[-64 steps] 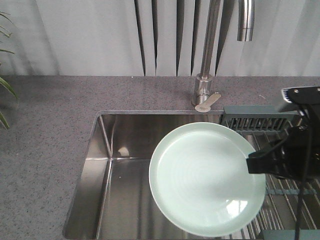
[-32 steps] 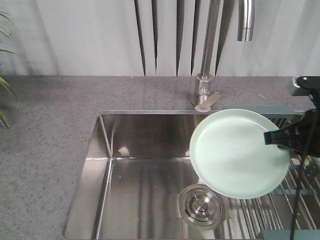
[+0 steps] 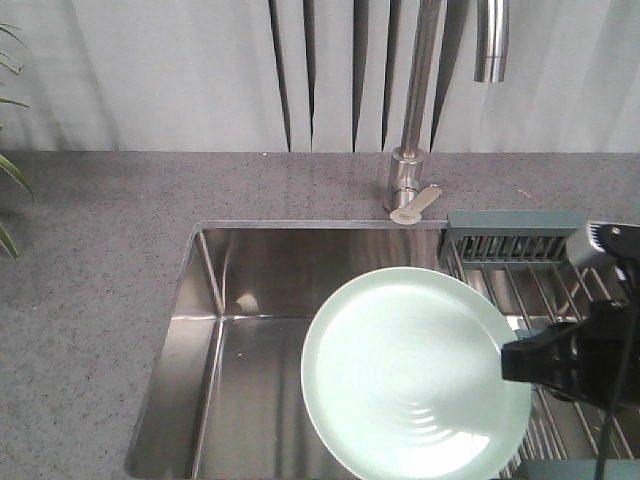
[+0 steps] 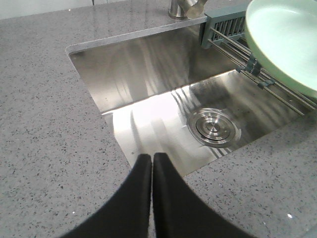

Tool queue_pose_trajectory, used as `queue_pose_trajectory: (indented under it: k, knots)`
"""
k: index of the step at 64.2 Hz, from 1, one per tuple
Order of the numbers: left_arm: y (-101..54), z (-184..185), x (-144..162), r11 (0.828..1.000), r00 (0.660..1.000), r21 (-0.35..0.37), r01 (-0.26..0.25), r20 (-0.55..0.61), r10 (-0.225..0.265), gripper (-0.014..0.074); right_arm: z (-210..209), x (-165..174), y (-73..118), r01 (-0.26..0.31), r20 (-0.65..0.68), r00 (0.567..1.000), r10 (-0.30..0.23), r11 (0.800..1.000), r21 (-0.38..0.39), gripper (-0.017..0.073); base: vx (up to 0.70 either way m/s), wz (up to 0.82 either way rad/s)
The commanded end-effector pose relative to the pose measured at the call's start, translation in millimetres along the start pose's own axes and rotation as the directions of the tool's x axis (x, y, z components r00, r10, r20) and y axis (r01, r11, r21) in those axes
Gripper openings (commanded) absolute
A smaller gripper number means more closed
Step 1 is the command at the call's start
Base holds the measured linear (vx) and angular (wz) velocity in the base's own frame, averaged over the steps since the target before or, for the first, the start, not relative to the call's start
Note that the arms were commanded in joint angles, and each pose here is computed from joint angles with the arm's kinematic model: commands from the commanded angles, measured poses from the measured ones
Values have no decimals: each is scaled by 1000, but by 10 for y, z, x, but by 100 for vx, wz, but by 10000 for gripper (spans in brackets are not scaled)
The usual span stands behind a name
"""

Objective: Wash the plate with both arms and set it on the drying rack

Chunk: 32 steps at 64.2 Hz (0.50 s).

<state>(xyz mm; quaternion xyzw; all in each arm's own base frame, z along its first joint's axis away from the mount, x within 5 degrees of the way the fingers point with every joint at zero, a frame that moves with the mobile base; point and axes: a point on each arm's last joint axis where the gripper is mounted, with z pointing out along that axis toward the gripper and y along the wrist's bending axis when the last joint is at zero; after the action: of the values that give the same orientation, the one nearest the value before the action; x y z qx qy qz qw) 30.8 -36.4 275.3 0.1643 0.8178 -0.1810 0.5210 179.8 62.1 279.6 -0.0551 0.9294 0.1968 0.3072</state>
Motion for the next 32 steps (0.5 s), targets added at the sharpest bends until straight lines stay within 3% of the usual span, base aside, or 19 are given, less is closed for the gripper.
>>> queue_pose_trajectory:
  k: [1,5,12,16,32]
  knots:
    - [-6,-25,-114,1000,997,1,16,71,-16,-5,108,-303,55,-20,124,992,20,1000,-8,-4,0,0]
    - [-7,-25,-112,1000,998,2,16,68,-16,-5,245,-451,23,-29,131,991,28,1000,10,-4,0,0]
    - [-8,-24,-106,1000,998,3,15,63,-15,-5,404,-676,-58,-3,154,988,-7,998,68,-4,0,0]
    - [-8,-24,-106,1000,998,3,15,63,-15,-5,418,-770,-139,-35,161,987,19,995,92,-3,0,0]
    - [-9,-24,-102,1000,998,5,14,58,-15,-5,10,-668,-477,-37,75,997,19,971,237,-3,0,0]
